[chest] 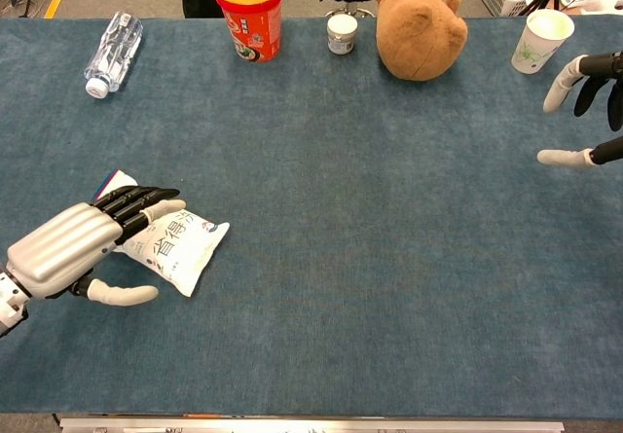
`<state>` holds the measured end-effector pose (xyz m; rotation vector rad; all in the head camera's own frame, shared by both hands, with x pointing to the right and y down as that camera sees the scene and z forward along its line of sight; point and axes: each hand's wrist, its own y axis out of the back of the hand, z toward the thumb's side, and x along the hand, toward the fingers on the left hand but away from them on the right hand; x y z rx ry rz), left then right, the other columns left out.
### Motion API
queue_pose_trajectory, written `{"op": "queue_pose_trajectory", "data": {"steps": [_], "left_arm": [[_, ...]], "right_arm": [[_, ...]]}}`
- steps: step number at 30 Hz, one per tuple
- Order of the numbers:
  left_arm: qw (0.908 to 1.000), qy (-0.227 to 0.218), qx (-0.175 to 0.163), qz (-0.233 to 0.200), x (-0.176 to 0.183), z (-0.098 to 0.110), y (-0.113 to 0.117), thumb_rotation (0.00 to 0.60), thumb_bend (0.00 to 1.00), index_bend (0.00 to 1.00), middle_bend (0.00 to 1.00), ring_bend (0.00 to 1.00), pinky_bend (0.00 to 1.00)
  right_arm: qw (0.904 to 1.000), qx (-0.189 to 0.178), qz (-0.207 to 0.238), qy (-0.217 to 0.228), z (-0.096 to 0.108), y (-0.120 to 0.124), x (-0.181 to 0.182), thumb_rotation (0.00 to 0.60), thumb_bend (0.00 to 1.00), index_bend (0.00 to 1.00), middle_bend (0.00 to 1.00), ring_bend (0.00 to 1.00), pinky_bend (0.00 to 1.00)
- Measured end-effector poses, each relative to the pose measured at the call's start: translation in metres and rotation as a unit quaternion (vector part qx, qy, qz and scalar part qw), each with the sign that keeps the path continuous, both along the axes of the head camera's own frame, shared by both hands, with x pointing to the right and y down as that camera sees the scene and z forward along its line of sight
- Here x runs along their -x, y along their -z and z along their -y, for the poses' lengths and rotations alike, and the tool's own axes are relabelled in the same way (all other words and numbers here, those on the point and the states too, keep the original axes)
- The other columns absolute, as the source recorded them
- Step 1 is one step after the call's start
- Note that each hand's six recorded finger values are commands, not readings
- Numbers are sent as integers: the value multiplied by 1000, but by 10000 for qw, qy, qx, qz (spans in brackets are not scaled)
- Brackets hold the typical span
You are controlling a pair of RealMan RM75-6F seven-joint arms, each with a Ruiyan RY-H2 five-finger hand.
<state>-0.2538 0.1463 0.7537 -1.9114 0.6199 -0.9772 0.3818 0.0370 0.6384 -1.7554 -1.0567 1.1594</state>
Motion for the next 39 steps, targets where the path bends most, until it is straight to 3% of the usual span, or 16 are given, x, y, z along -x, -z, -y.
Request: {"op": "queue_pose_trajectory", "data": {"steps": [5,8,14,17,19,24,29,39], "left_arm": [[9998,144,-137,-84,2,8,6,4,0,0,0,0,68],[9987,303,-318,-243,5,16,14,59,0,16,0,0,76],[9922,679,-825,-645,15,35,36,202,0,138,12,29,189],[9876,776,-1144,-744,21,43,49,230,0,203,53,65,219],[9842,835,-1365,-758,28,48,59,244,0,293,132,132,274],[9807,986,-1566,-627,41,55,75,264,0,468,367,319,473],[9797,1156,-1626,-195,60,57,89,336,0,478,378,327,498],[9773,1295,-1555,621,91,49,109,338,0,500,385,333,517]], "right_arm": [[10000,-33,-1,1,1,2,0,600,0,526,501,501,652],[10000,-68,-29,38,2,5,1,600,0,526,501,501,652],[9998,-136,-85,102,2,12,3,600,0,526,501,501,652],[9997,-137,-140,131,2,13,2,600,0,526,501,501,652],[9996,-132,-192,152,1,14,1,600,0,526,501,501,652],[9992,-137,-332,176,0,17,-2,600,0,526,500,501,652],[9978,-143,-610,215,-1,22,-12,600,0,526,501,501,652],[9941,-64,-1068,202,-6,30,-28,600,0,526,501,501,652]]}}
